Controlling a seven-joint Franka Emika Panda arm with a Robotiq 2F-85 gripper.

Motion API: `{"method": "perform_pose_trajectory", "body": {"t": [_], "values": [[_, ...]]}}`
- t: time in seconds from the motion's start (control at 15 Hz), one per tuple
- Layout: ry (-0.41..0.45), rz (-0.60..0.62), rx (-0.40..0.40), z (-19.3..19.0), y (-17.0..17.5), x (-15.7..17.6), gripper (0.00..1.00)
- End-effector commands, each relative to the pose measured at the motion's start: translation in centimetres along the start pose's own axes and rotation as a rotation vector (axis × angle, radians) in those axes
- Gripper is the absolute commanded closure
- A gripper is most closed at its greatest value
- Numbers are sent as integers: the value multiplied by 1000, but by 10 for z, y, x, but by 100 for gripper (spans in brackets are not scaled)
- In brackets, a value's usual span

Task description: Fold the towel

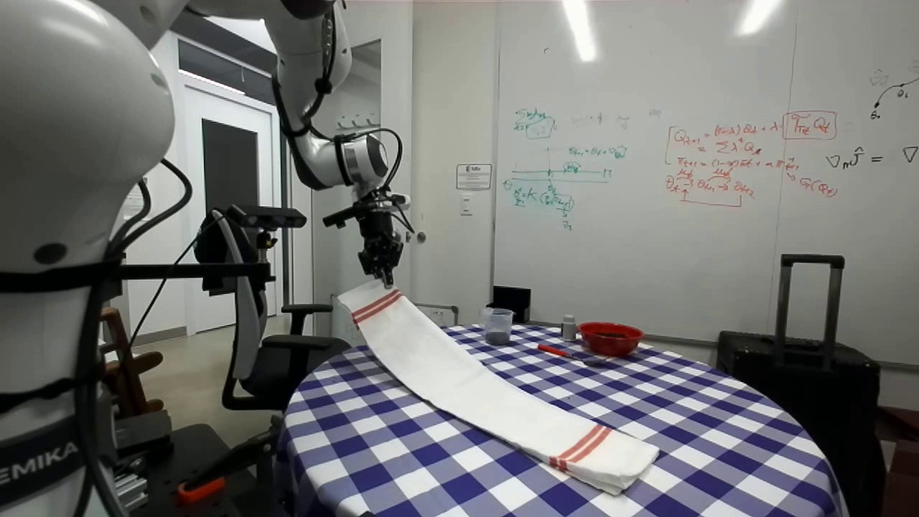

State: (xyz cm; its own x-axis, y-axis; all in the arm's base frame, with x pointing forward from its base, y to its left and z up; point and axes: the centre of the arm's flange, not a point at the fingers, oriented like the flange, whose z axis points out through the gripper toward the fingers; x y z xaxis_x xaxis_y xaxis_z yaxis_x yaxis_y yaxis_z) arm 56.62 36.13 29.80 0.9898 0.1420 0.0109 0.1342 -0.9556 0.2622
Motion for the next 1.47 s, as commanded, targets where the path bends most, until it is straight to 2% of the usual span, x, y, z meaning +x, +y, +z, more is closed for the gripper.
{"method": "perform_pose_trajectory", "body": {"t": [0.0,0.4,0.73,1.13,1.27,1.4], "values": [[92,-76,-48,-37,24,-23,96],[133,-314,-149,-88,35,-50,96],[137,-481,-168,-142,36,-80,96],[243,-518,-207,-212,34,-103,96],[279,-514,-267,-229,42,-103,96],[298,-505,-359,-234,59,-97,96]]}}
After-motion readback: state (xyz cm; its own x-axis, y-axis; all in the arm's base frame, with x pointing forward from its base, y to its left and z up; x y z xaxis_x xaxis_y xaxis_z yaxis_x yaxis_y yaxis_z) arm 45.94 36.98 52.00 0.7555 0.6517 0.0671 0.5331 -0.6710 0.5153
